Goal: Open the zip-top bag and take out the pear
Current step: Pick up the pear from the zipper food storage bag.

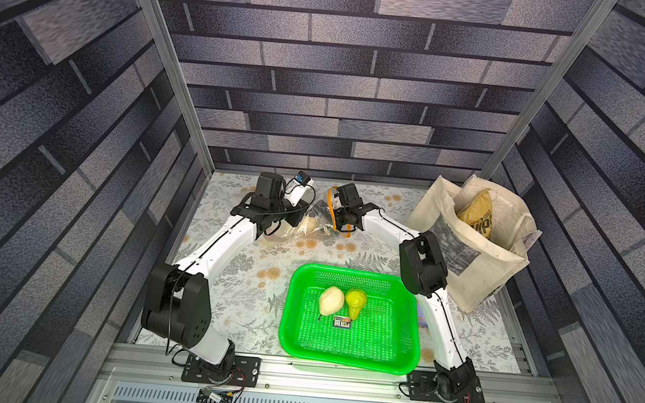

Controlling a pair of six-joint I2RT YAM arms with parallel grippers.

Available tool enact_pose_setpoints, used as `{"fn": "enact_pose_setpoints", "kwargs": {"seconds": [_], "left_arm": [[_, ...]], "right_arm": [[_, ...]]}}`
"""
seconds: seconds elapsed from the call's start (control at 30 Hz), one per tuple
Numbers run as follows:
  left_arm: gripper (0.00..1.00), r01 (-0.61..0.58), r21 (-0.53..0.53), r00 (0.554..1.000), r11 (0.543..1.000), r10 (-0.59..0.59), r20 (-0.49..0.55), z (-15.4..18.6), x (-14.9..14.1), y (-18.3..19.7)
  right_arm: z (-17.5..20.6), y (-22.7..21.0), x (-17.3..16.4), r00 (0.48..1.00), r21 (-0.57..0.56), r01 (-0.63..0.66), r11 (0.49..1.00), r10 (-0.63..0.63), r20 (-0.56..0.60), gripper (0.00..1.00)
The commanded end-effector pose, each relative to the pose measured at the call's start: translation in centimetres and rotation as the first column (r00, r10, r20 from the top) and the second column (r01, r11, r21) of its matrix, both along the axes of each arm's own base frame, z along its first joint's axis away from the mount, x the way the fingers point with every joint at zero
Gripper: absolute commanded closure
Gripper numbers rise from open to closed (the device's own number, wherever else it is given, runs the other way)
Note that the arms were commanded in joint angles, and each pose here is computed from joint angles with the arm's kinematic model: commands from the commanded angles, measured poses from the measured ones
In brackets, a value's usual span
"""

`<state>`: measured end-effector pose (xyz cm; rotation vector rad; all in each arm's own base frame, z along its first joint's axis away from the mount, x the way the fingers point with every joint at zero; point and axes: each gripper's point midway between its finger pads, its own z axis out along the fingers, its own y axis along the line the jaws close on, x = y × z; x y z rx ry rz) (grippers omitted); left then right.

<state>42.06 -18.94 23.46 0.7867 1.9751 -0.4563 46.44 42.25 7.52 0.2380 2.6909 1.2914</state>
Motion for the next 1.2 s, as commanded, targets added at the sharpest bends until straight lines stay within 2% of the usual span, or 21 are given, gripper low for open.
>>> {"fn": "enact_pose_setpoints", "kwargs": {"seconds": [0.0, 0.2, 0.3, 0.6, 0.67, 0.73, 0.77, 0.83, 0.9, 1.17], "left_arm": [[1.00, 0.038, -0.040, 0.998, 0.998, -0.036, 0.054, 2.5, -0.8, -0.7], [0.99, 0.050, -0.050, 0.997, 0.997, -0.048, 0.055, 2.7, -1.0, -0.9], [0.99, 0.055, -0.051, 0.997, 0.997, -0.052, 0.053, 2.7, -1.1, -1.1], [1.00, 0.016, -0.024, 0.999, 1.000, -0.015, 0.052, 2.1, -0.6, -0.5], [1.00, -0.008, -0.006, 0.999, 1.000, 0.008, 0.046, 1.6, -0.3, -0.2], [1.00, -0.034, 0.011, 0.999, 0.999, 0.034, 0.042, 1.2, 0.1, 0.2], [1.00, -0.040, 0.016, 0.999, 0.999, 0.039, 0.038, 1.1, 0.2, 0.3], [1.00, -0.039, 0.014, 0.999, 0.999, 0.039, 0.038, 1.2, 0.2, 0.3], [1.00, -0.028, 0.007, 0.999, 1.000, 0.027, 0.040, 1.3, 0.0, 0.0], [1.00, 0.033, -0.011, 0.998, 0.999, -0.032, 0.045, 1.5, -0.9, -1.2]], "right_arm": [[-1.3, 0.7, 0.0, 1.000, -0.020, 0.012, 1.000, -0.012, -0.026, 0.07], [-2.1, 1.5, -0.1, 0.999, -0.007, -0.003, 1.000, 0.002, -0.032, 0.13], [-2.3, 1.6, 0.0, 1.000, 0.001, 0.005, 1.000, -0.005, -0.028, 0.21], [1.1, 1.4, 0.8, 0.991, 0.038, 0.002, 0.999, -0.007, 0.131, 0.41], [1.8, 1.5, 0.6, 0.990, 0.054, -0.006, 0.999, -0.002, 0.144, 0.42], [2.4, 1.2, 0.5, 0.986, 0.054, -0.004, 0.999, -0.005, 0.167, 0.40], [2.6, 1.0, 0.4, 0.984, 0.050, -0.002, 0.999, -0.007, 0.178, 0.36], [2.8, 0.6, 0.5, 0.982, 0.035, 0.007, 0.999, -0.014, 0.191, 0.18], [2.5, 0.5, 0.7, 0.982, 0.032, 0.013, 0.999, -0.019, 0.189, 0.10], [1.0, 0.7, 2.7, 0.982, 0.027, 0.111, 0.993, -0.114, 0.148, 0.06]]}}
